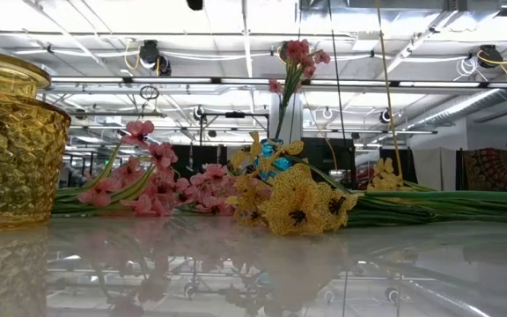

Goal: Sort flowers into vase by color
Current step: Put the top yellow flowers into the transparent vase

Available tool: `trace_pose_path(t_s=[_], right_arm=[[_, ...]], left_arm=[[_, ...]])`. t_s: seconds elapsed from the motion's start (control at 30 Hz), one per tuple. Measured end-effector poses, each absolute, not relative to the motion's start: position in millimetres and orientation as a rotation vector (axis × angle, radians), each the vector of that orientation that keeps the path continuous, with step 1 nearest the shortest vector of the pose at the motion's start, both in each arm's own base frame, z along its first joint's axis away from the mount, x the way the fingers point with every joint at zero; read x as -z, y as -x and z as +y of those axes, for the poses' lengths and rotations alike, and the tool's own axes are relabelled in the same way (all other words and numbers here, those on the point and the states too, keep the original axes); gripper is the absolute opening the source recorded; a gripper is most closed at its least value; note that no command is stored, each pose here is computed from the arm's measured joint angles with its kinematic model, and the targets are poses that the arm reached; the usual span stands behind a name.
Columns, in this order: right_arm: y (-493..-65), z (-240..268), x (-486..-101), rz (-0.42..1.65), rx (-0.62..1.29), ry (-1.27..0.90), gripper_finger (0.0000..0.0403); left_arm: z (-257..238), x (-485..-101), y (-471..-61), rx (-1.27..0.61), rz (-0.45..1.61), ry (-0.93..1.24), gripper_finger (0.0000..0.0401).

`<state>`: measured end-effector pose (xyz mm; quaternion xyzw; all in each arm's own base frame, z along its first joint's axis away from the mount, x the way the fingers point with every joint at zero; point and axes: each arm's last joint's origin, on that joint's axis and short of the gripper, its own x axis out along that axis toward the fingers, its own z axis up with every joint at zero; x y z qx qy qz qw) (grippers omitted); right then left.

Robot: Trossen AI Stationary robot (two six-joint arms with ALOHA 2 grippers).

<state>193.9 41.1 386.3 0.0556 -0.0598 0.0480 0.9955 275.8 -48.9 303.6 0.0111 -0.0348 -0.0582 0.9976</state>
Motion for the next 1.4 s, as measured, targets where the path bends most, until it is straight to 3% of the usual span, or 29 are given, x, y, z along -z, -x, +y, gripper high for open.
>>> trace_pose_path(t_s=[0.17,0.33,0.67,1.07,1.4], right_arm=[[-140.2,32.6,-400.7,-0.148,-0.132,-0.215,0.0003],[-113.7,27.3,-396.0,-0.091,-0.120,-0.251,0.0004],[-113.2,33.2,-381.7,-0.013,-0.174,-0.306,0.0007],[-109.0,44.8,-372.5,0.111,-0.254,-0.452,0.0008],[-114.6,65.7,-339.5,0.155,-0.229,-0.471,0.0008]], left_arm=[[-48.1,-299.3,-266.7,0.118,0.051,-0.031,0.0294],[-47.9,-292.8,-267.5,0.100,0.109,0.027,0.0294],[-43.5,-287.8,-269.1,-0.061,0.139,0.042,0.0294],[-49.0,-275.5,-276.9,-0.065,0.183,0.135,0.0294],[-52.5,-265.2,-288.2,-0.075,0.175,0.135,0.0294]])
